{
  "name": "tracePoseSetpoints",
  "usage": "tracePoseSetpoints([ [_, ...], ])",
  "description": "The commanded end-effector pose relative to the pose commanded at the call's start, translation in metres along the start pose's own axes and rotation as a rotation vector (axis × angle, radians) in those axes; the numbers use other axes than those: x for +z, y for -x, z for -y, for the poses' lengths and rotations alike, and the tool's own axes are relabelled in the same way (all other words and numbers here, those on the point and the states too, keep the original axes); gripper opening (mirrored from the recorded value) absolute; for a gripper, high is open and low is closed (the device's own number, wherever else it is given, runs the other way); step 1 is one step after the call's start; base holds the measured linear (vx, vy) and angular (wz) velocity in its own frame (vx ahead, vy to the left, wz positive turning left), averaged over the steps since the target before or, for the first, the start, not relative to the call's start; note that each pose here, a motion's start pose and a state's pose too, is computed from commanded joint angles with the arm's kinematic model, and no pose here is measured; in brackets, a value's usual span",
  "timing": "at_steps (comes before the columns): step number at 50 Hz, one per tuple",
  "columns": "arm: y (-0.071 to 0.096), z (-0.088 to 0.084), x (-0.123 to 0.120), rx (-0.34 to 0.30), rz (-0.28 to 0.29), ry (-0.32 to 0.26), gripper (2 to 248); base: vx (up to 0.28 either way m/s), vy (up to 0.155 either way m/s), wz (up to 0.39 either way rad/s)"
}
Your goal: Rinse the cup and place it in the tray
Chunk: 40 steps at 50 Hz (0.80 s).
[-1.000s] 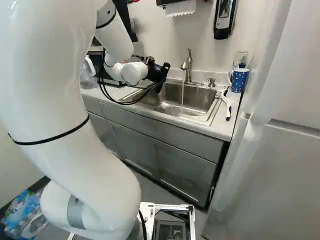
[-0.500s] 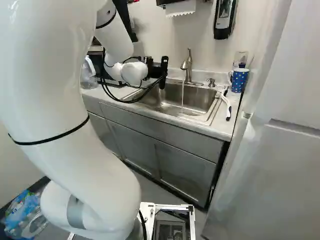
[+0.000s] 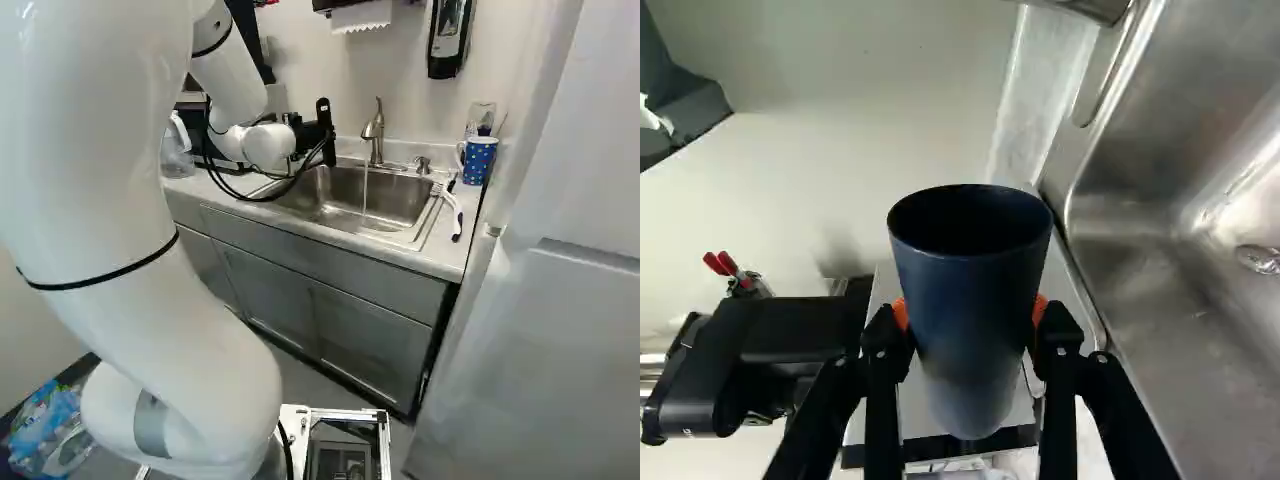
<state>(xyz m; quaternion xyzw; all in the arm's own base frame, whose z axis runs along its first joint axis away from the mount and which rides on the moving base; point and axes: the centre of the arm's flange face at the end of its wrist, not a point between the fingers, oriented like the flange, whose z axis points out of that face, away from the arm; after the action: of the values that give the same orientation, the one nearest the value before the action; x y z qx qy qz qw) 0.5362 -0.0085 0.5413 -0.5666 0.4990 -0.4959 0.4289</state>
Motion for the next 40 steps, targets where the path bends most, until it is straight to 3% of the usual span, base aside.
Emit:
tracePoseSetpoints([
  [40, 0.0, 0.0, 0.0, -0.421, 0.0, 0.0, 125, 0.0, 0.0, 0.0],
])
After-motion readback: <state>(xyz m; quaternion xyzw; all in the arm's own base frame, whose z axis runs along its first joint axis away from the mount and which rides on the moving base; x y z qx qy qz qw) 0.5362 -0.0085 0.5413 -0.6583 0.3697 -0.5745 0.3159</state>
